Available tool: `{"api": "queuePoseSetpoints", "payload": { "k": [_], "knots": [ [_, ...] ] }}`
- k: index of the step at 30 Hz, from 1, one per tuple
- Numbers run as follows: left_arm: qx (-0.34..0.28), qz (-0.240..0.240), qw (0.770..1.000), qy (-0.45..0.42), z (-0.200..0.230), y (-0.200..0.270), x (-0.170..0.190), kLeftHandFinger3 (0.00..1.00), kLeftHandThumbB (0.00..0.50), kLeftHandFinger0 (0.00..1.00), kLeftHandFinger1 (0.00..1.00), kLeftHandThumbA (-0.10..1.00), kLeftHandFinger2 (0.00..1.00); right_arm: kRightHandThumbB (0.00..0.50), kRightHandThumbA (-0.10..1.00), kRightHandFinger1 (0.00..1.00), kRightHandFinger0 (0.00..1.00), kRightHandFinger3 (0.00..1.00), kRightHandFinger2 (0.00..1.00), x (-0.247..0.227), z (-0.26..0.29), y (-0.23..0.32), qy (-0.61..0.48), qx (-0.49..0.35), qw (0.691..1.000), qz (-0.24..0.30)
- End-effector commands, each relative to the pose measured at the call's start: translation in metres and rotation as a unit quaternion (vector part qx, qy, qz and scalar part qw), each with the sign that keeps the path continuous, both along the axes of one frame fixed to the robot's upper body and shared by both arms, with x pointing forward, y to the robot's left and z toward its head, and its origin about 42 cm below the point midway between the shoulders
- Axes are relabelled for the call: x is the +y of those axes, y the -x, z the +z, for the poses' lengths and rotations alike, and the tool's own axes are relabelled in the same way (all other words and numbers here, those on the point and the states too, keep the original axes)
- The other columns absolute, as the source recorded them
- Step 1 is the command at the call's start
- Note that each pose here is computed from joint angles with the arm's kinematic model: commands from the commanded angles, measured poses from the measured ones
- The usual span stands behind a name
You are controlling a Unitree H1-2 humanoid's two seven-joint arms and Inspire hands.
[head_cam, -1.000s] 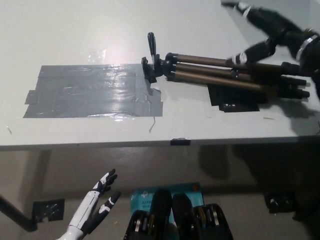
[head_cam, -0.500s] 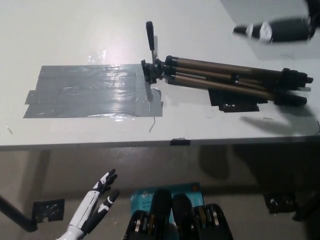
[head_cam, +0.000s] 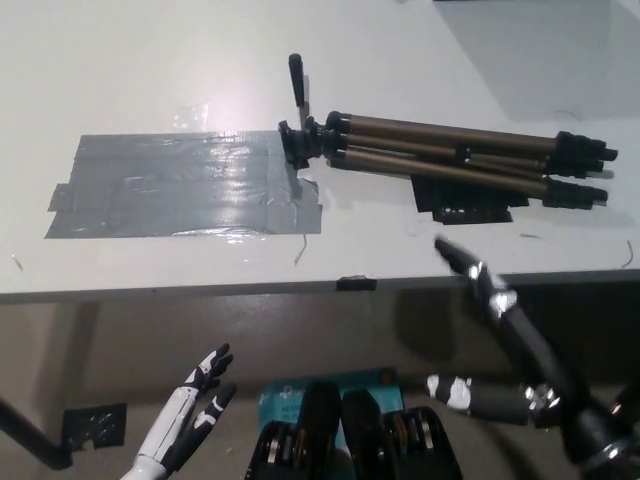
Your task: A person hands a tripod to the robot which it grabs with its right hand and places in the middle of the table in front of it
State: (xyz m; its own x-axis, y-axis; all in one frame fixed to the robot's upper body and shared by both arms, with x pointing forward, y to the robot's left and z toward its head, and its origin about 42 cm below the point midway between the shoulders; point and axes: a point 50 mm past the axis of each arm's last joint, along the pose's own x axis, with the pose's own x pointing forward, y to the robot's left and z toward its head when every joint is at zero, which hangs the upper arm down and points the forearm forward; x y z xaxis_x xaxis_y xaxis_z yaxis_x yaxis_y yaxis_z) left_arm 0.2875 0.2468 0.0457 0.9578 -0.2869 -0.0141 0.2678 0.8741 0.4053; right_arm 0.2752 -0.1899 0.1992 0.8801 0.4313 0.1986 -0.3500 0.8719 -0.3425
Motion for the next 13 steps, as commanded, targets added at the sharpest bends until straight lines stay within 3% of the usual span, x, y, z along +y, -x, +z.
{"api": "queuePoseSetpoints", "payload": {
  "k": [1,4,6,10,13],
  "knots": [
    [-0.013,-0.005,1.0,0.003,0.003,0.008,0.001,1.0,0.26,1.0,1.0,0.94,1.0,0.235,0.84,1.0,1.0,1.0,1.0,0.001,-0.051,-0.01,-0.133,0.024,0.988,-0.077],
    [-0.016,-0.007,1.0,0.001,0.004,0.009,0.002,1.0,0.256,1.0,1.0,0.94,1.0,0.227,0.93,1.0,1.0,1.0,1.0,0.011,-0.081,-0.004,-0.163,0.076,0.981,-0.078],
    [-0.018,-0.009,1.0,0.0,0.004,0.007,0.0,1.0,0.258,1.0,1.0,0.95,1.0,0.185,0.89,1.0,1.0,1.0,1.0,0.013,-0.088,-0.004,-0.168,0.083,0.98,-0.072],
    [-0.023,-0.009,1.0,0.002,0.004,0.01,0.0,1.0,0.251,1.0,1.0,0.95,1.0,0.177,0.86,1.0,1.0,1.0,1.0,0.015,-0.094,-0.001,-0.173,0.093,0.978,-0.065],
    [-0.019,-0.009,1.0,0.003,0.003,0.012,0.0,1.0,0.252,1.0,1.0,0.95,1.0,0.201,0.87,1.0,1.0,1.0,1.0,0.015,-0.098,0.0,-0.172,0.097,0.978,-0.065]
  ]
}}
